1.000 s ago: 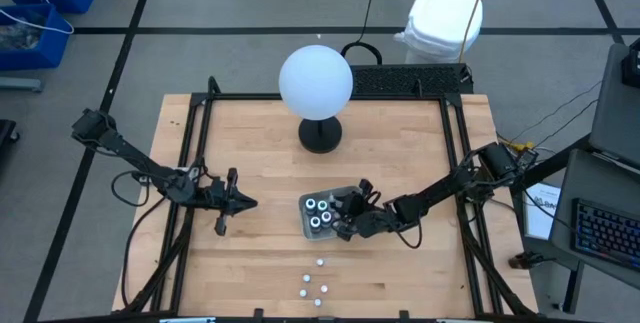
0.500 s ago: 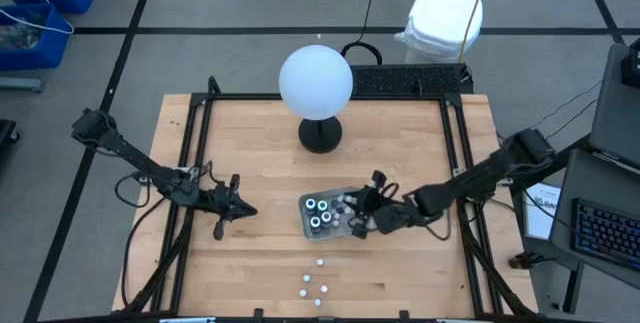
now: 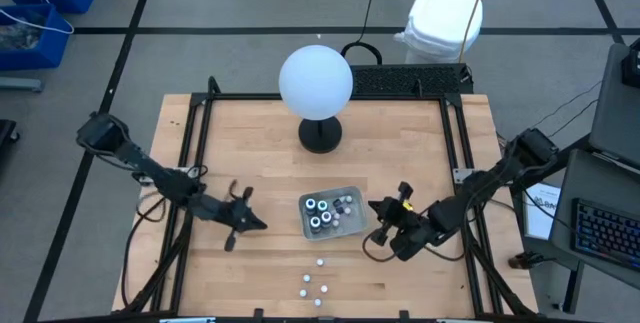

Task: Pick & Place food coloring
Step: Adjust the gray bin

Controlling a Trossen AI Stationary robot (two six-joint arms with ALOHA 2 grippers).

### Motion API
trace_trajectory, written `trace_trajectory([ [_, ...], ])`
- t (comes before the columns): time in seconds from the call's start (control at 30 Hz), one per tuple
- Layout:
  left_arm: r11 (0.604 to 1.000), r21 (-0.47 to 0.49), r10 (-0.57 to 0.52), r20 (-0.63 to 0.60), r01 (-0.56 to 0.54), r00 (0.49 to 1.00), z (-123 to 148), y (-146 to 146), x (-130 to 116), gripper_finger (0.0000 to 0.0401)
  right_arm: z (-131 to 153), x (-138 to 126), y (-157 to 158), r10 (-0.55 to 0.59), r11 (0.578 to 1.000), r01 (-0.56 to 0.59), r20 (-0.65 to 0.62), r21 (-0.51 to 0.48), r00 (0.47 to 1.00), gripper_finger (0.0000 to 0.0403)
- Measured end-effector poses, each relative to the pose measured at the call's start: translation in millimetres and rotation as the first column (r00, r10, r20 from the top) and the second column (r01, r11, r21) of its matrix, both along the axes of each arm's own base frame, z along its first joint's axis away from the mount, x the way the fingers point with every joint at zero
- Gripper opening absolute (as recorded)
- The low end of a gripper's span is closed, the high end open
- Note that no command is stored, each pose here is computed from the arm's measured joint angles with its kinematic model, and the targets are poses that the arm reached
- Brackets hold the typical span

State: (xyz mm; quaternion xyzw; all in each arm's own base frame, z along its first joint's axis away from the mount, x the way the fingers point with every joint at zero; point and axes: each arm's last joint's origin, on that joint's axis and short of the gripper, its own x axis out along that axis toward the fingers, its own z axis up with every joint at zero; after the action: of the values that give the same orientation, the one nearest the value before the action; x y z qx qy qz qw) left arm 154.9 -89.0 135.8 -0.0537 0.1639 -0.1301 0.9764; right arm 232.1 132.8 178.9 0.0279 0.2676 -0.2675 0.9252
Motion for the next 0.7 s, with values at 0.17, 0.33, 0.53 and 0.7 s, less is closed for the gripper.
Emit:
trace_trajectory([
  [0.17, 0.993, 0.108, -0.029, -0.109, 0.041, 0.994, -8.8, -13.2, 21.1, 0.0002, -28.6, -14.0, -1.6, -0.065, 0.997, 0.065, -0.003, 0.047, 0.998, 0.0001],
  [0.33, 0.989, 0.15, 0.014, -0.113, 0.003, 0.994, -5.4, -15.7, 48.1, 0.0003, -46.6, -26.0, -6.8, -0.106, 0.988, 0.107, -0.009, 0.11, 0.994, 0.0],
  [0.53, 0.979, 0.155, 0.154, -0.149, -0.13, 0.977, 0.1, -5.5, 74.3, 0.0002, -57.4, -28.5, -9.3, -0.085, 0.981, 0.076, 0.043, 0.181, 0.995, 0.0],
  [0.7, 0.97, 0.139, 0.226, -0.21, -0.199, 0.951, -4.7, 3.5, 76.5, 0.0003, -60.0, -24.8, -11.6, -0.045, 0.981, 0.032, 0.064, 0.19, 0.997, 0.0],
])
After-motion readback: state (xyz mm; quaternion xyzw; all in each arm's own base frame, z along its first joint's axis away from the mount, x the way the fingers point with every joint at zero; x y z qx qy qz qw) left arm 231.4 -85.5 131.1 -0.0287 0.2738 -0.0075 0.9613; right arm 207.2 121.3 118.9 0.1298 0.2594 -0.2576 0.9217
